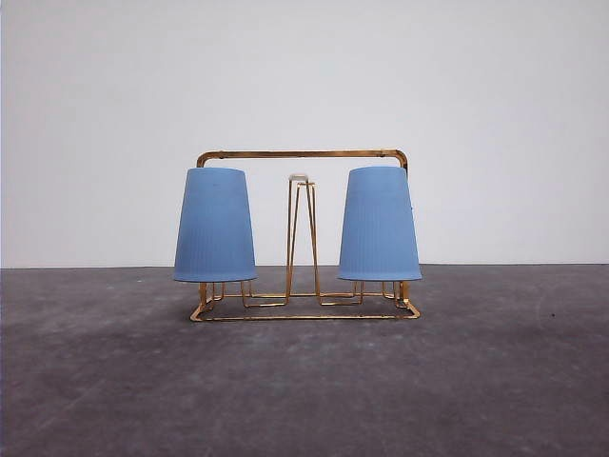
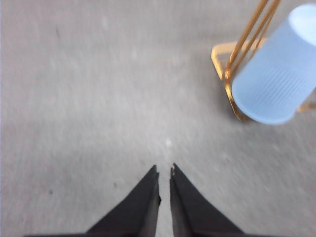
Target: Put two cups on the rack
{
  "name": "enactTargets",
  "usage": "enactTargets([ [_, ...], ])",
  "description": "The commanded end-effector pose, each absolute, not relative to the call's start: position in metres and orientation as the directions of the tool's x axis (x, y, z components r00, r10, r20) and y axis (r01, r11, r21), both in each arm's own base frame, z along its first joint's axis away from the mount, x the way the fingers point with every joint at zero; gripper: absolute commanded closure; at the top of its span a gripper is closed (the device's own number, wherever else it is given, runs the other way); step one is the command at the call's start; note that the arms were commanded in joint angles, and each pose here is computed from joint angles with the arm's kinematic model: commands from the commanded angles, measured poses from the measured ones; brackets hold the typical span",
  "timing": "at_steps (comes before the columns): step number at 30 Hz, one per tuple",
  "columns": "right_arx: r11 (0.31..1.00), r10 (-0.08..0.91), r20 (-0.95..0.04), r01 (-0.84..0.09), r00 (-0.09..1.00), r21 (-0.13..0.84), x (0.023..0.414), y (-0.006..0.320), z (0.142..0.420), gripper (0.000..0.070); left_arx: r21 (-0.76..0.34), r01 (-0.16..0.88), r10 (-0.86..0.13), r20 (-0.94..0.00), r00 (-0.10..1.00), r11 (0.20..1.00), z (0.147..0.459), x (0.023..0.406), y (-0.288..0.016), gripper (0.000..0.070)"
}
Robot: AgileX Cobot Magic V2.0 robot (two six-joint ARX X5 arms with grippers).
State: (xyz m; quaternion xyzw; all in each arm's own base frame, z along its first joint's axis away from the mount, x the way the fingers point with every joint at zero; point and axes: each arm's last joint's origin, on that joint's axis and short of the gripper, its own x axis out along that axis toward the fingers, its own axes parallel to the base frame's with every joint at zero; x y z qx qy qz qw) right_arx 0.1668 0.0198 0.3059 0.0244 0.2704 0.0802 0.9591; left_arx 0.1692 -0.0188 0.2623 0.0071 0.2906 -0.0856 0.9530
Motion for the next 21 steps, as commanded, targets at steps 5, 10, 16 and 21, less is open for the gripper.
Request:
enactTargets([
  [5,0.985,0.172,-0.471,-0.142,0.865,0.099,0.170,0.021,0.313,0.0683,-0.086,0.107,-0.132,-0.362,0.923,0.990,0.206,0.121,-0.009,0.0678],
  [10,0.985,0.172,-0.468,-0.143,0.867,0.099,0.170,0.021,0.314,0.0683,-0.087,0.095,-0.115,-0.258,0.959,0.992,0.180,0.100,-0.006,0.0678],
  [16,0.985,0.172,-0.468,-0.143,0.867,0.099,0.170,0.021,0.314,0.0683,-0.075,0.070,-0.083,-0.189,0.978,0.995,0.163,0.093,-0.005,0.0678],
  [21,0.985,0.172,-0.468,-0.143,0.867,0.099,0.170,0.021,0.314,0.0683,-0.074,0.070,-0.082,-0.165,0.983,0.995,0.155,0.095,-0.005,0.0678],
])
